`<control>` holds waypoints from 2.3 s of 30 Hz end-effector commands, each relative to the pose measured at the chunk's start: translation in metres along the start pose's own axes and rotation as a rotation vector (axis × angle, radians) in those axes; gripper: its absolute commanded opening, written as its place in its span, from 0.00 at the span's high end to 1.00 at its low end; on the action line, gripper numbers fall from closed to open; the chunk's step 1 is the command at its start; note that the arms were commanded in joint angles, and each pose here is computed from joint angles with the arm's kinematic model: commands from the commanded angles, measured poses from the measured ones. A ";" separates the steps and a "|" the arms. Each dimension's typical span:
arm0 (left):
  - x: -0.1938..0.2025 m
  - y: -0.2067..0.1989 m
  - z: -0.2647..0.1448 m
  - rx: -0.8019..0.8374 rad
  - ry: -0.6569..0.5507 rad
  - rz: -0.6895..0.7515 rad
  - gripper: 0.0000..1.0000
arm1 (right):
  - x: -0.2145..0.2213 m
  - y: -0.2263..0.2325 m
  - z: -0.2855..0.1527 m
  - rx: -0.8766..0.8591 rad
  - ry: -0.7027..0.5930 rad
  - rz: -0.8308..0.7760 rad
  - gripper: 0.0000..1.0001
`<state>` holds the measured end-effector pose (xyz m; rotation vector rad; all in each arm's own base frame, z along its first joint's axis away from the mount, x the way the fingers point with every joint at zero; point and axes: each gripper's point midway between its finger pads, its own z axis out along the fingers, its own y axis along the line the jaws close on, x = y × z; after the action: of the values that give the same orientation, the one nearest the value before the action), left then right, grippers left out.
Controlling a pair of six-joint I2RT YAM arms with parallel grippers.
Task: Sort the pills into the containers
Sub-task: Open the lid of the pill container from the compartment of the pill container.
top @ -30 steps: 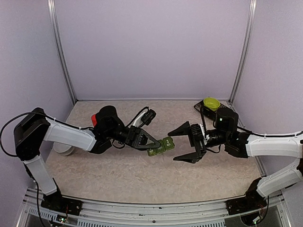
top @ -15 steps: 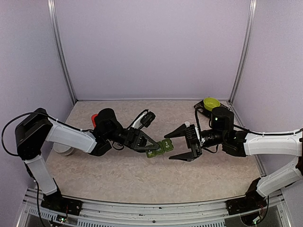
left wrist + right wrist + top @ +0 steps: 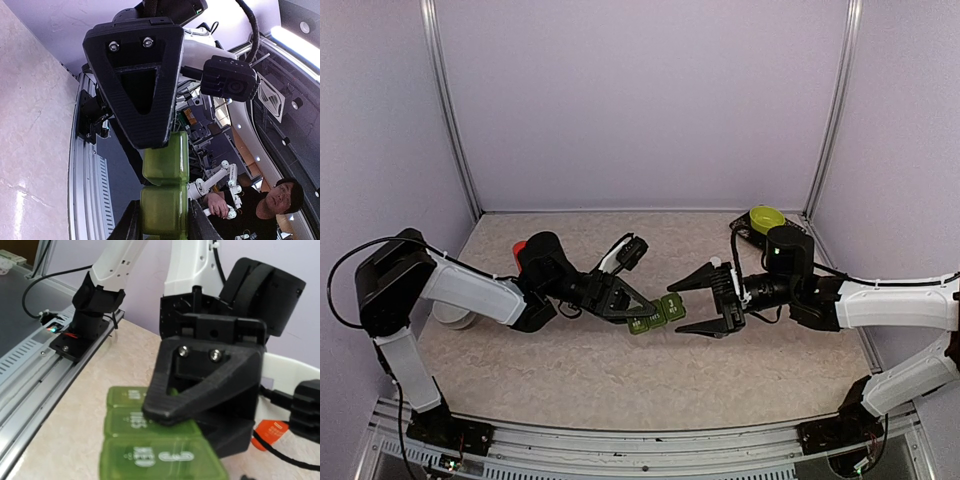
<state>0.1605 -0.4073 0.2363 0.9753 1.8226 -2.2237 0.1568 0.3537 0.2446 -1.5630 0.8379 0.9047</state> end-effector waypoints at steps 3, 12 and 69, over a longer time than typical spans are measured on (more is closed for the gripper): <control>0.006 0.001 0.002 0.018 0.018 0.007 0.99 | -0.019 -0.007 -0.002 0.030 -0.034 -0.055 0.31; 0.007 0.001 0.004 0.029 0.018 -0.004 1.00 | -0.027 -0.002 0.000 0.000 -0.059 -0.062 0.28; 0.005 -0.009 0.000 0.086 0.007 -0.022 1.00 | -0.019 0.018 0.006 -0.087 -0.055 -0.083 0.49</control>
<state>0.1531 -0.4070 0.2376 0.9665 1.8118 -2.3264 0.1417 0.3578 0.2580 -1.6032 0.7120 0.8980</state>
